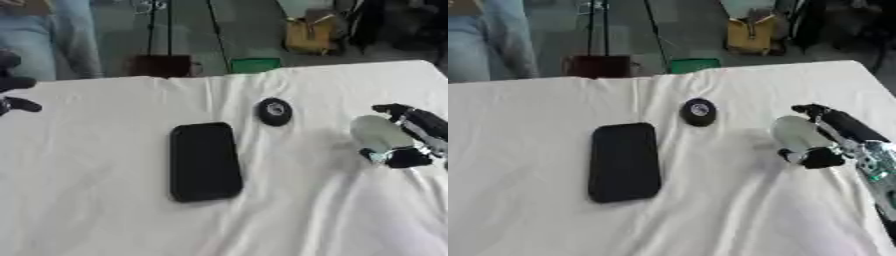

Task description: Pick up objects on the table and place them in the box.

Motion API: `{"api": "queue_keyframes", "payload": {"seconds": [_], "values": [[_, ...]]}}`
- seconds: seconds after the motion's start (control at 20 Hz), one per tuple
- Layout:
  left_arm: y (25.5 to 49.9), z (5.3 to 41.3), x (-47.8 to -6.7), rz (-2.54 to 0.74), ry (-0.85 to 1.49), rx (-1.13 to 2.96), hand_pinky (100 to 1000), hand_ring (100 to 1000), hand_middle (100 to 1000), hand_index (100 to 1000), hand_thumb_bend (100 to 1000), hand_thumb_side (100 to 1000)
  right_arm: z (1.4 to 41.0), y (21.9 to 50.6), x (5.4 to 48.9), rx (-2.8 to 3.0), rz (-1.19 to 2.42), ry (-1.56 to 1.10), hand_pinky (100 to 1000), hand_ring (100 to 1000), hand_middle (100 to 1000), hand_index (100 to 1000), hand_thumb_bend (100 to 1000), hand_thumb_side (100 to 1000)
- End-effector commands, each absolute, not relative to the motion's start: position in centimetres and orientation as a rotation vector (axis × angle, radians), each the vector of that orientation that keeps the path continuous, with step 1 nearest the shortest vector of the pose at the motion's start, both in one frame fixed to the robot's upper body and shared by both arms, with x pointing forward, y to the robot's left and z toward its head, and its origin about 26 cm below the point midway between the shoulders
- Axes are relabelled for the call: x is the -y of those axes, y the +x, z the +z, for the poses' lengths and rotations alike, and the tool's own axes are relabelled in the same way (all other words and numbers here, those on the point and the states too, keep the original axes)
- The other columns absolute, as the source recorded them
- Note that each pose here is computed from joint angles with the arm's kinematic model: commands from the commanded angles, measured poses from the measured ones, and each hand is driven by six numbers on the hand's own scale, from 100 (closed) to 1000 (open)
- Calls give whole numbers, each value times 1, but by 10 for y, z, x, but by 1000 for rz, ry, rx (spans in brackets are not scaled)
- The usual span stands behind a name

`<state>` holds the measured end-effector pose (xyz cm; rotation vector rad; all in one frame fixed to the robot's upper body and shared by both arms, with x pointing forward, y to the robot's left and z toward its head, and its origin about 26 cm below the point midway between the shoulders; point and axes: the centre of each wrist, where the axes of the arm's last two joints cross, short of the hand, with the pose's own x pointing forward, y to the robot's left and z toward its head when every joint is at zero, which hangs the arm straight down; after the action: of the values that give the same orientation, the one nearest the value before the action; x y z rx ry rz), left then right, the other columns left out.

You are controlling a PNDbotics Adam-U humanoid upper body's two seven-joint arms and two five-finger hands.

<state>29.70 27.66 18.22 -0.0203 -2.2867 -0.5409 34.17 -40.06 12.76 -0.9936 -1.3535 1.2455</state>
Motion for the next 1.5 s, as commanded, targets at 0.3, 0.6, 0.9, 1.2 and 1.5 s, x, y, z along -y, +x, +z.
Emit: {"api": "queue_keyframes", "payload": {"seconds": [0.3, 0.6, 0.9, 1.2, 1.5], "values": [[295, 191, -276, -577, -23, 2309, 639, 781, 833, 897, 178, 938, 201, 345, 366, 1584, 1417, -1058, 734, 756, 908, 988, 488, 413], [296, 191, -275, -585, -33, 2306, 639, 782, 833, 898, 177, 937, 224, 356, 338, 1671, 1534, -992, 738, 760, 911, 989, 496, 417], [296, 192, -275, -589, -37, 2309, 639, 782, 833, 898, 177, 936, 226, 366, 321, 1675, 1631, -931, 741, 763, 912, 989, 497, 429], [296, 192, -275, -591, -37, 2307, 639, 782, 833, 898, 178, 936, 199, 369, 338, 1494, 1684, -813, 929, 944, 965, 1000, 684, 621], [296, 191, -275, -593, -37, 2304, 639, 782, 833, 898, 178, 938, 175, 372, 365, 1226, 1721, -677, 992, 989, 997, 1000, 714, 627]]}}
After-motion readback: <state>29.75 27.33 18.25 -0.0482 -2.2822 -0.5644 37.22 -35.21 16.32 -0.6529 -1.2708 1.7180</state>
